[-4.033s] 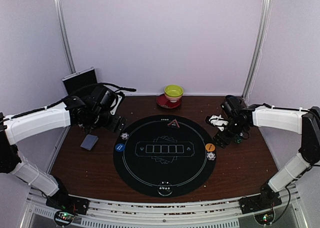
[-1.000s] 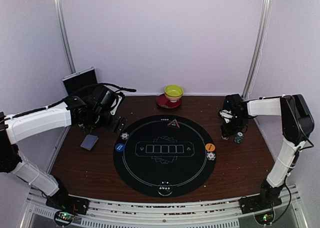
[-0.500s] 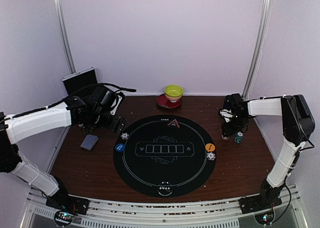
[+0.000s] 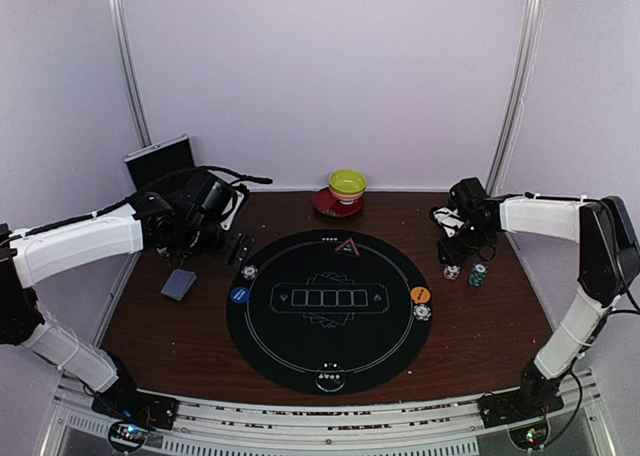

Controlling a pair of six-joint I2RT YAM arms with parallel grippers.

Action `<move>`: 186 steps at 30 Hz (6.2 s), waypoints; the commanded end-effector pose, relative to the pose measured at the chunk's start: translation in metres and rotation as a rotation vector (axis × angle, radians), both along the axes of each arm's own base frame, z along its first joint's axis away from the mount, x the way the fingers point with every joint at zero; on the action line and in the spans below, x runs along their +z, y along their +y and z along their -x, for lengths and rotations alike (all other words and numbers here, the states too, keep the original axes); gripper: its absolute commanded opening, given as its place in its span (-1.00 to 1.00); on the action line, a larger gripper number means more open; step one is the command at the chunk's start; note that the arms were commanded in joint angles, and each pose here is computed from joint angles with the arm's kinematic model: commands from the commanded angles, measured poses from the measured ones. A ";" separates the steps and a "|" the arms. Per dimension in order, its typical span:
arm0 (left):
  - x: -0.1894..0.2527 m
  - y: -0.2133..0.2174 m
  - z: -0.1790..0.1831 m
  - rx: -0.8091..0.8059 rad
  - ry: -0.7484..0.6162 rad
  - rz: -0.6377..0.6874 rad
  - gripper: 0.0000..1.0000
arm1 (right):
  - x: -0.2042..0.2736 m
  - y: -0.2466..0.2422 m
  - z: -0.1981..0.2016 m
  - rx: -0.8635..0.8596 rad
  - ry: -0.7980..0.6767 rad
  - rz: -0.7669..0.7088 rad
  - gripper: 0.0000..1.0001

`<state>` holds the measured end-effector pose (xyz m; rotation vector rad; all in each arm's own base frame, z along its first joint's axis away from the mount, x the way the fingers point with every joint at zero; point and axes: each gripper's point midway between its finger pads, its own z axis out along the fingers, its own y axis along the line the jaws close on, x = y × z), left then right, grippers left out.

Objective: Distribute texas hold em gaming equipment
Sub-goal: Pick up the pile of poker chips from the pile of poker chips, then place the poker chips pile in the dealer area, then pick up the pile of poker chips from the pile of poker chips.

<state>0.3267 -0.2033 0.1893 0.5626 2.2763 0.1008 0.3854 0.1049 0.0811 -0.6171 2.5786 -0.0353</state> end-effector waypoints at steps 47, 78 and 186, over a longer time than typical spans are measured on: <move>0.056 0.041 -0.017 0.135 -0.150 0.126 0.96 | -0.037 0.347 0.267 1.183 0.117 0.016 -0.27; 0.053 0.041 -0.018 0.130 -0.141 0.122 0.96 | -0.049 0.349 0.281 1.228 0.130 0.062 0.48; 0.009 0.035 0.018 0.036 -0.053 0.162 0.96 | -0.021 -0.093 0.031 -0.199 0.149 -0.035 0.30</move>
